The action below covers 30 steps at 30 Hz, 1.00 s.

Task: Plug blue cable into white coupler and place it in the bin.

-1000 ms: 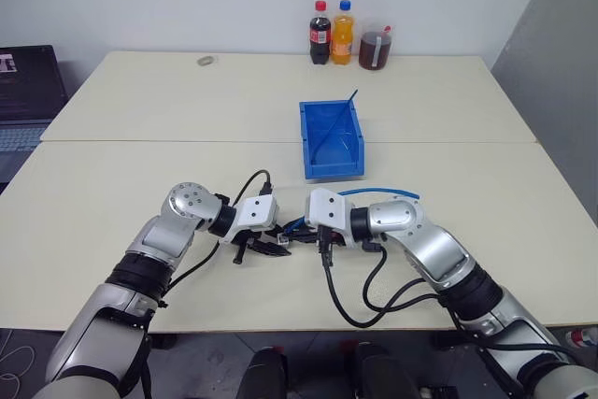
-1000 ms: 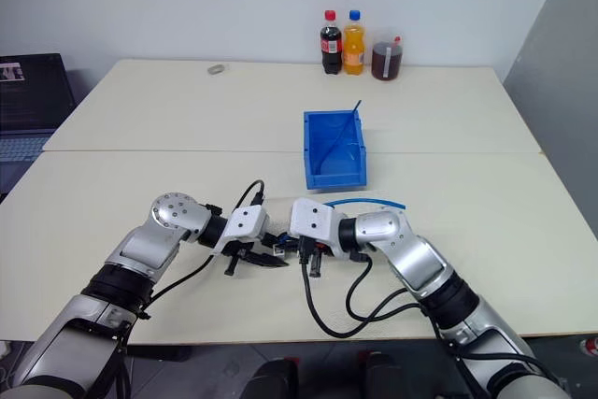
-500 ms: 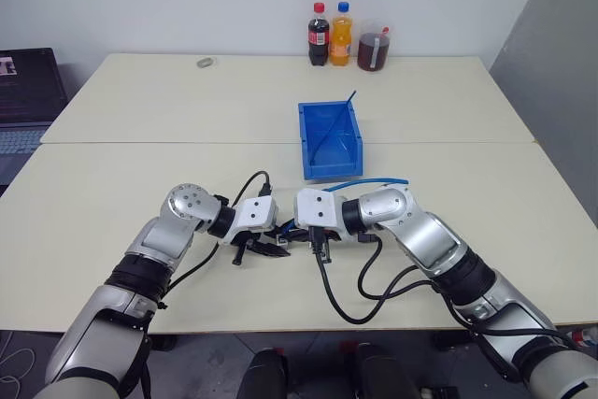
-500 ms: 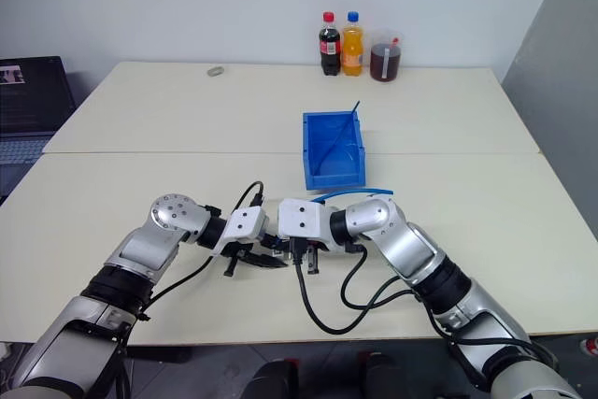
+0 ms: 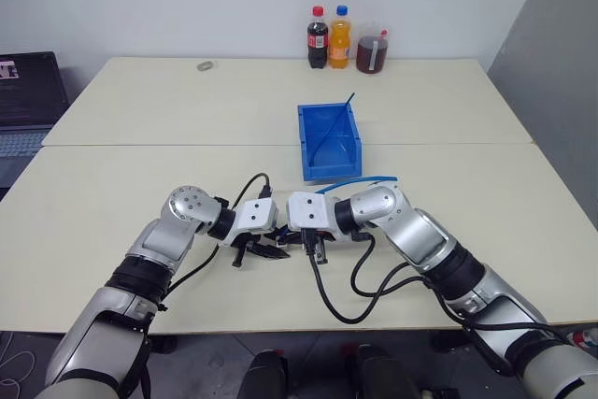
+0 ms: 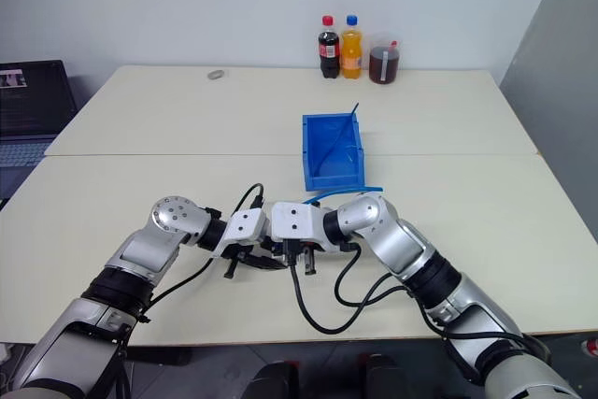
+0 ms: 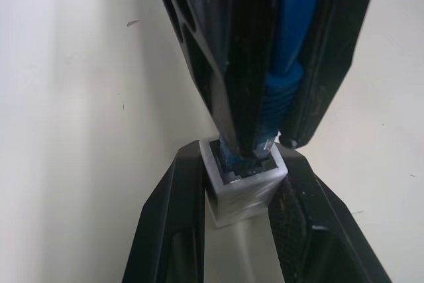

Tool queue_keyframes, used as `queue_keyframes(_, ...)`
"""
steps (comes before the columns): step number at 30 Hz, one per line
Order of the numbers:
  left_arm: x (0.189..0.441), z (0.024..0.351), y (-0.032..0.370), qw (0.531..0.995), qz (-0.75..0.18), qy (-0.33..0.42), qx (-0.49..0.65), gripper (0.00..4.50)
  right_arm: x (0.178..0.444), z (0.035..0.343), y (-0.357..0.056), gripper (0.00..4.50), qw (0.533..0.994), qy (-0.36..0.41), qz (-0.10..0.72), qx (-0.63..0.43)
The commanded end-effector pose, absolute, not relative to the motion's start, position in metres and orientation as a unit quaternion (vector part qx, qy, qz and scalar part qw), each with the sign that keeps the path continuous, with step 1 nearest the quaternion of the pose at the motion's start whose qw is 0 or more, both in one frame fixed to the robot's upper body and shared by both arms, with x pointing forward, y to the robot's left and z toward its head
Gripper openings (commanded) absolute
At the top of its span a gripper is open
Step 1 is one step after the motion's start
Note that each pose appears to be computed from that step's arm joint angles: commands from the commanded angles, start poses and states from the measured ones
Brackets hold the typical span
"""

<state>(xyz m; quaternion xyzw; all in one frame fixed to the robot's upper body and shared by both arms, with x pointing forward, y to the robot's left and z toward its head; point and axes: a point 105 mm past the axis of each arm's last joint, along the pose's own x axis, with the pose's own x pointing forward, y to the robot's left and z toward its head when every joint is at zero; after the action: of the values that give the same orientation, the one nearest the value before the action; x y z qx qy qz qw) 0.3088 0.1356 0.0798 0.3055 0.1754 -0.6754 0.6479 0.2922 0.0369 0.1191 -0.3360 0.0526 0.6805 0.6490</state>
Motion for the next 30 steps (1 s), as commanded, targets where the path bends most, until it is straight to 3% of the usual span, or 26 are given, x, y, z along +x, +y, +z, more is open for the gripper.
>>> queue_keyframes(1,0.299,0.061,0.133,0.629,-0.687,0.205,0.299,0.95,0.28,0.074,0.037,0.07,0.618,0.137,0.701,-0.328)
queue_keyframes(6,0.299,0.061,0.131,0.631,-0.687,0.202,0.298,0.94,0.281,0.072,0.037,0.07,0.623,0.134,0.699,-0.325)
queue_keyframes(12,0.306,0.062,0.14,0.673,-0.653,0.184,0.295,0.94,0.293,0.099,0.036,0.07,0.664,0.077,0.674,-0.314)
queue_keyframes(14,0.309,0.064,0.144,0.69,-0.64,0.18,0.286,1.64,0.295,0.111,0.035,0.07,0.679,0.059,0.666,-0.302)
queue_keyframes(20,0.305,0.071,0.154,0.722,-0.618,0.166,0.262,2.93,0.296,0.138,0.028,0.07,0.708,0.03,0.651,-0.272)
queue_keyframes(25,0.307,0.104,0.169,0.789,-0.562,0.133,0.21,4.04,0.302,0.176,0.014,0.07,0.761,-0.005,0.614,-0.209)
queue_keyframes(27,0.31,0.123,0.172,0.816,-0.535,0.112,0.188,4.41,0.304,0.193,0.004,0.07,0.783,-0.015,0.596,-0.176)
queue_keyframes(30,0.321,0.161,0.171,0.862,-0.482,0.07,0.139,4.5,0.312,0.222,-0.014,0.07,0.818,-0.027,0.564,-0.104)
